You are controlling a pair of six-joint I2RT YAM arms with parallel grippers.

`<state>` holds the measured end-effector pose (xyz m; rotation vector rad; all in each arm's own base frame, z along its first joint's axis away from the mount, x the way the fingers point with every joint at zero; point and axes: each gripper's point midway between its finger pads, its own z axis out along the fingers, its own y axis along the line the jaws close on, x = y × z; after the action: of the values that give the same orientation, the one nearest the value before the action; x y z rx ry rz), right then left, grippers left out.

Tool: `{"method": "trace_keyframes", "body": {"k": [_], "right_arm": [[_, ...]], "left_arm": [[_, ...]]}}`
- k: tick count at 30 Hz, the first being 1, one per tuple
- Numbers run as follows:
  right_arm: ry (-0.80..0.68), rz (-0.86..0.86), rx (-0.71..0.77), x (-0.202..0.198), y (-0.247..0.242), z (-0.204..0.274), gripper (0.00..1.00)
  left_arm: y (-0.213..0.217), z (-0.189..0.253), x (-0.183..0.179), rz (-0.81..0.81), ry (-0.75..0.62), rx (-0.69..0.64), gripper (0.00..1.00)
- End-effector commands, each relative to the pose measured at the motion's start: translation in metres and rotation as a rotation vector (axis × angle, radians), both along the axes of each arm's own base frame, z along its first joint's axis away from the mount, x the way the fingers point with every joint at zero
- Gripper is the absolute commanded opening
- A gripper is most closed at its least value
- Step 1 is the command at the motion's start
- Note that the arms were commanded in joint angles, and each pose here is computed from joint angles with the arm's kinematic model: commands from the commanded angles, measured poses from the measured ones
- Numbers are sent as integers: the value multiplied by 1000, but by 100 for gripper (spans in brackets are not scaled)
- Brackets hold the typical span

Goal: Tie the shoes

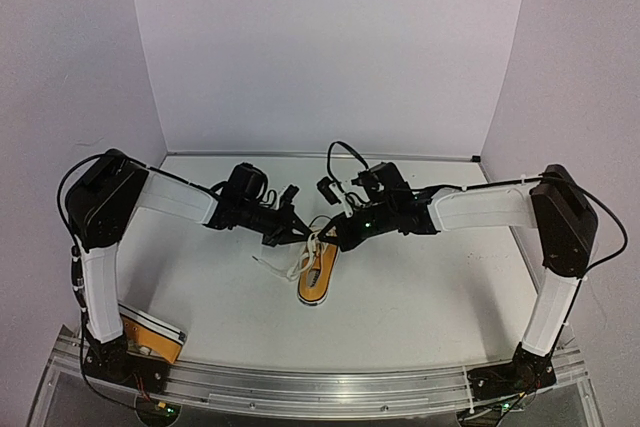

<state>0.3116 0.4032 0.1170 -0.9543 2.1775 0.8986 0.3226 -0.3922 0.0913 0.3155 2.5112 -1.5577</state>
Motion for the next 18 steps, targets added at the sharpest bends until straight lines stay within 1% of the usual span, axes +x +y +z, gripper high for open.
{"method": "trace_keyframes", "body": {"k": [1, 8, 14, 18], "right_arm": [[-97, -23, 68, 10, 5, 38, 0], [-86, -70, 60, 19, 5, 36, 2], [-98, -83, 60, 19, 3, 40, 2], [-83, -72, 61, 17, 4, 36, 2]], "left_arm": [[-20, 35, -14, -112, -61, -121, 0], [-18, 53, -44, -214, -44, -183, 0], [-16, 50, -61, -256, -28, -180, 0], [-23, 49, -71, -295, -20, -220, 0]]}}
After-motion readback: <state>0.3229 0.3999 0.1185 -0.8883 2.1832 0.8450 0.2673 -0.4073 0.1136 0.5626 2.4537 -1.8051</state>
